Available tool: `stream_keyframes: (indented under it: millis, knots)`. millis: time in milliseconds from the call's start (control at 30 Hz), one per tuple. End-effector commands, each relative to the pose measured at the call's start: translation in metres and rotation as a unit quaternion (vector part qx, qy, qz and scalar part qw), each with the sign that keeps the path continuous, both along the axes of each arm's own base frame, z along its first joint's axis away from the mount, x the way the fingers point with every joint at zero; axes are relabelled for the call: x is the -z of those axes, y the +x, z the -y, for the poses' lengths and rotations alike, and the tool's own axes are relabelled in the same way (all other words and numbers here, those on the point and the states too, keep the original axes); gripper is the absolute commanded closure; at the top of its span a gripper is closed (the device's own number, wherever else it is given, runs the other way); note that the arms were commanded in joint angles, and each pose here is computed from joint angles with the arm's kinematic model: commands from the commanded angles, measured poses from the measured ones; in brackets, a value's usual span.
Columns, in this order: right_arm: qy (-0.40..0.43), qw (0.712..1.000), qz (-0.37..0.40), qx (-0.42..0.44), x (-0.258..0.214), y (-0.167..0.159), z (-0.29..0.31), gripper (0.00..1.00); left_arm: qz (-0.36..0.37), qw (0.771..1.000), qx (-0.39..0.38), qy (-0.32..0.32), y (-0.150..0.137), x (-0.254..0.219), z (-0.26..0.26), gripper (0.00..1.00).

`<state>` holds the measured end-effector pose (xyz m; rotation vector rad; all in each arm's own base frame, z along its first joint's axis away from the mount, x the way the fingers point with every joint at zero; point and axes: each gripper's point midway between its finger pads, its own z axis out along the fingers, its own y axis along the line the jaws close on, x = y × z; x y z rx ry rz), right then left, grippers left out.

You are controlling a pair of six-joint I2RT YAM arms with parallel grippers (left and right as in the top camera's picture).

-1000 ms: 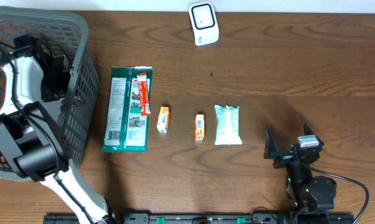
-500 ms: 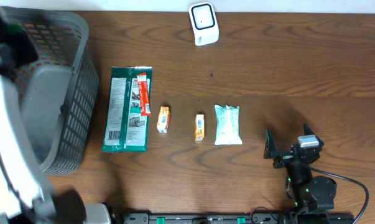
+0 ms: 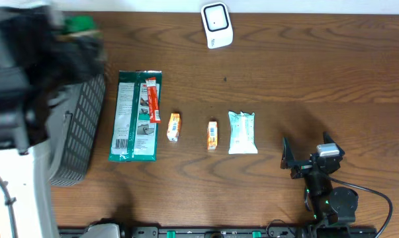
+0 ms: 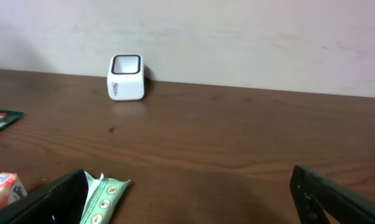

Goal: Scan the item barcode
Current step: 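Lift the jar out and carry it under the scanner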

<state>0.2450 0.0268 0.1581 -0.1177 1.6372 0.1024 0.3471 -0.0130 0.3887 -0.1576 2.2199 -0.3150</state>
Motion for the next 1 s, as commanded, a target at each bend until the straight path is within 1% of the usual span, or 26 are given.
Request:
stream_keyframes:
  millis: [0,100,300,500,600,767,967]
  knots:
    - [-0.002,1.0,-0.001,-0.005,0.001,0.0,-0.003,0.01,-0.046,0.997,0.059,-0.017,0.003,0.029,0.051,0.48]
    - [-0.002,1.0,-0.001,-0.005,0.001,0.0,-0.003,0.01,-0.093,0.992,0.083,-0.003,0.008,0.062,0.082,0.47]
    - [-0.002,1.0,-0.001,-0.005,0.001,0.0,-0.003,0.01,-0.174,0.975,0.135,0.04,0.021,0.133,0.143,0.48]
    - [-0.002,1.0,-0.001,-0.005,0.001,0.0,-0.003,0.01,-0.226,0.962,0.145,0.052,0.045,0.199,0.186,0.48]
    - [-0.002,1.0,-0.001,-0.005,0.001,0.0,-0.003,0.01,-0.239,0.958,0.149,0.055,0.056,0.227,0.2,0.48]
    - [-0.002,1.0,-0.001,-0.005,0.001,0.0,-0.003,0.01,-0.262,0.954,0.134,0.05,0.07,0.267,0.208,0.47]
    - [-0.002,1.0,-0.001,-0.005,0.001,0.0,-0.003,0.01,-0.31,0.941,0.123,0.061,0.071,0.315,0.209,0.48]
